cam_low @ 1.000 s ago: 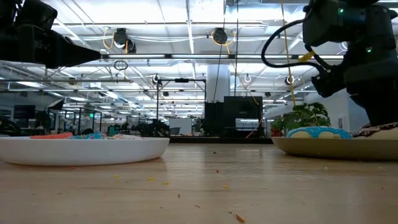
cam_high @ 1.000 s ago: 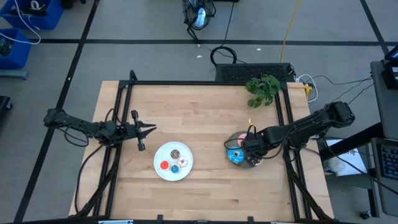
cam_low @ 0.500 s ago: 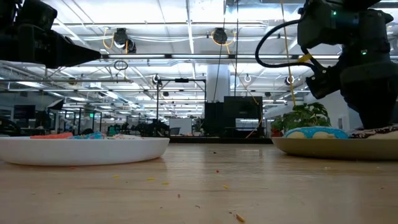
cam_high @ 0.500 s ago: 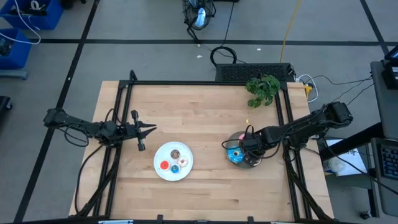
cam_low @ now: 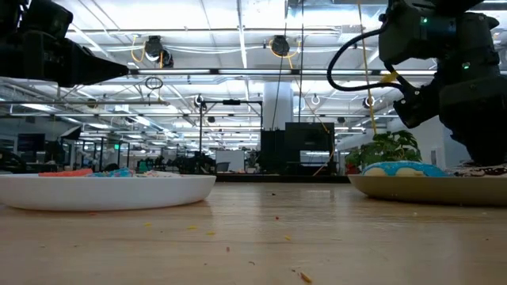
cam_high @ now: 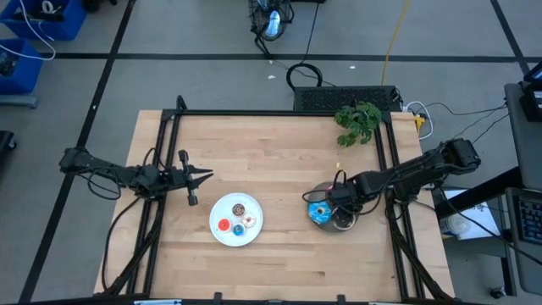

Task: Pick & Place donuts
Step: Put the big black donut on the gray plate, then return to Home Position

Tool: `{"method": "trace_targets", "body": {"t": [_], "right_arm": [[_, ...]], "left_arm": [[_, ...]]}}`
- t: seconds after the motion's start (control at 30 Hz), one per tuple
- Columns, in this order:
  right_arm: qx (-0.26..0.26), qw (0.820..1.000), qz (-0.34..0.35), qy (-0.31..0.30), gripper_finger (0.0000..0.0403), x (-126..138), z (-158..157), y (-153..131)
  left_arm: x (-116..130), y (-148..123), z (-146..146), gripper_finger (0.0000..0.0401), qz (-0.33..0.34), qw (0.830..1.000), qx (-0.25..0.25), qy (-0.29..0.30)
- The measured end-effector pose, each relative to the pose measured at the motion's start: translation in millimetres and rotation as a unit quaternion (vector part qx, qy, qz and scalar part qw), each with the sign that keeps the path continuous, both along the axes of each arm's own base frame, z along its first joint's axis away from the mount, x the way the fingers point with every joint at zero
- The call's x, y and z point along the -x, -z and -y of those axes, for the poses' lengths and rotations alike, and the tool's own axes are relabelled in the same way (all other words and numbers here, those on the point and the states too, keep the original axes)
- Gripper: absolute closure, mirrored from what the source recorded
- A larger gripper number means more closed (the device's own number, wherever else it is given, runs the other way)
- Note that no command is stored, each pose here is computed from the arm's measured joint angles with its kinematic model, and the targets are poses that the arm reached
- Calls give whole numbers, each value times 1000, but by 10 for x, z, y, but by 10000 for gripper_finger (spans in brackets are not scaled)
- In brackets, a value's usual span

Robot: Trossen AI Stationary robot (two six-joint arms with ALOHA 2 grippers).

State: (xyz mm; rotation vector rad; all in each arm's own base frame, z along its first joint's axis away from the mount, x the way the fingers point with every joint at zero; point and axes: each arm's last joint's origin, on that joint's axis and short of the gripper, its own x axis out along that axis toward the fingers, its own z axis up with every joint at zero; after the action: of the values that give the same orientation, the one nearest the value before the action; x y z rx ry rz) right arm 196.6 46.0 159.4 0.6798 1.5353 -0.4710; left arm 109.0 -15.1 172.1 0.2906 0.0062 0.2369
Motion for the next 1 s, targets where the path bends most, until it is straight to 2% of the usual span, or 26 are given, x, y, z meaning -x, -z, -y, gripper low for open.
{"method": "trace_targets", "body": {"t": [0.17,0.53,0.8,1.0], "right_arm": [[2,1000,-16,6,159,25,41,-2],[-12,1000,-1,-14,194,-65,66,-140],[23,1000,0,-20,207,-165,57,-489],[54,996,42,-51,221,-279,-25,-894]], "left_arm": [[0,0,0,352,0,1000,0,0],[0,0,0,352,0,1000,1,0],[0,0,0,352,0,1000,1,0],[0,0,0,352,0,1000,1,0]]}}
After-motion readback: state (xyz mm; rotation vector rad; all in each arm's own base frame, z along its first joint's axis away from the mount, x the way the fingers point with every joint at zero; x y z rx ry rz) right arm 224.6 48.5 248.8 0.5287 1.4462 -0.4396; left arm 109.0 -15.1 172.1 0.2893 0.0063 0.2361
